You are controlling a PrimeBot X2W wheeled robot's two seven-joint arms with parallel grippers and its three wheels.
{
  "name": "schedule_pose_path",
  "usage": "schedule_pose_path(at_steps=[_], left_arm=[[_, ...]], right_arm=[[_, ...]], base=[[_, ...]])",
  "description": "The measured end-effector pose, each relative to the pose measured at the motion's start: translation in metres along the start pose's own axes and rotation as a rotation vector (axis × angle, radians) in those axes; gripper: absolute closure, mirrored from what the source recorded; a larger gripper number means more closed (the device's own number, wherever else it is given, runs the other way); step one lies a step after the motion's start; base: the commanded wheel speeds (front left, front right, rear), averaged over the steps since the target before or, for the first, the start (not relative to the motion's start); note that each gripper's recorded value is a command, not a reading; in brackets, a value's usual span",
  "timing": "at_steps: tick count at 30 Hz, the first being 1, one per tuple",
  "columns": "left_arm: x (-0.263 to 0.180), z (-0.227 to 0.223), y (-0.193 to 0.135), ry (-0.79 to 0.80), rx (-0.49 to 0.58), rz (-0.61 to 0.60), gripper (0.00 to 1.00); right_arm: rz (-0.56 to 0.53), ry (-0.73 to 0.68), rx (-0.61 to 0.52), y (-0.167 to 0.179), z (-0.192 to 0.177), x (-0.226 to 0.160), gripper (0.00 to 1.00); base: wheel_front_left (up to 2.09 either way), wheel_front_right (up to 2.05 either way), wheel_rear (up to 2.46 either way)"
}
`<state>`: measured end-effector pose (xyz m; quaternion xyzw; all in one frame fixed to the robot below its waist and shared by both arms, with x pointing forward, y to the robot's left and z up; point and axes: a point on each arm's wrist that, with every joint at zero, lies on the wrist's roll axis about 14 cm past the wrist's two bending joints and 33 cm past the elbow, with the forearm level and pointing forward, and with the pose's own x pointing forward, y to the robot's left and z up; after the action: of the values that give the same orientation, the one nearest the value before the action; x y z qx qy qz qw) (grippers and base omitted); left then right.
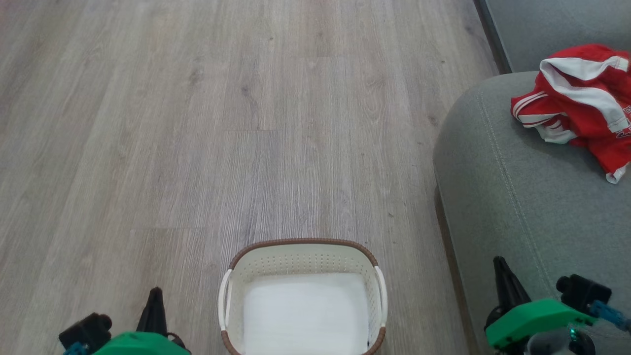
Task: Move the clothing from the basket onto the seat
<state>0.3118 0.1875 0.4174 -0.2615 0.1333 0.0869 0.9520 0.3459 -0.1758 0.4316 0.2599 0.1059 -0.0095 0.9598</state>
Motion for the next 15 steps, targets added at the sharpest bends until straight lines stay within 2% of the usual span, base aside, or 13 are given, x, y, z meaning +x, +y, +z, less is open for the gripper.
schedule_pose_path(at_steps=[15], left_arm=[[0.0063,0.0026,-0.0016,0.025,-0.168,-0.009,1.0]], right_arm=[[-0.014,-0.022,0.172,-0.0014,0.0101,0.0045,1.0]], base=[[0.0,0.0,0.0]])
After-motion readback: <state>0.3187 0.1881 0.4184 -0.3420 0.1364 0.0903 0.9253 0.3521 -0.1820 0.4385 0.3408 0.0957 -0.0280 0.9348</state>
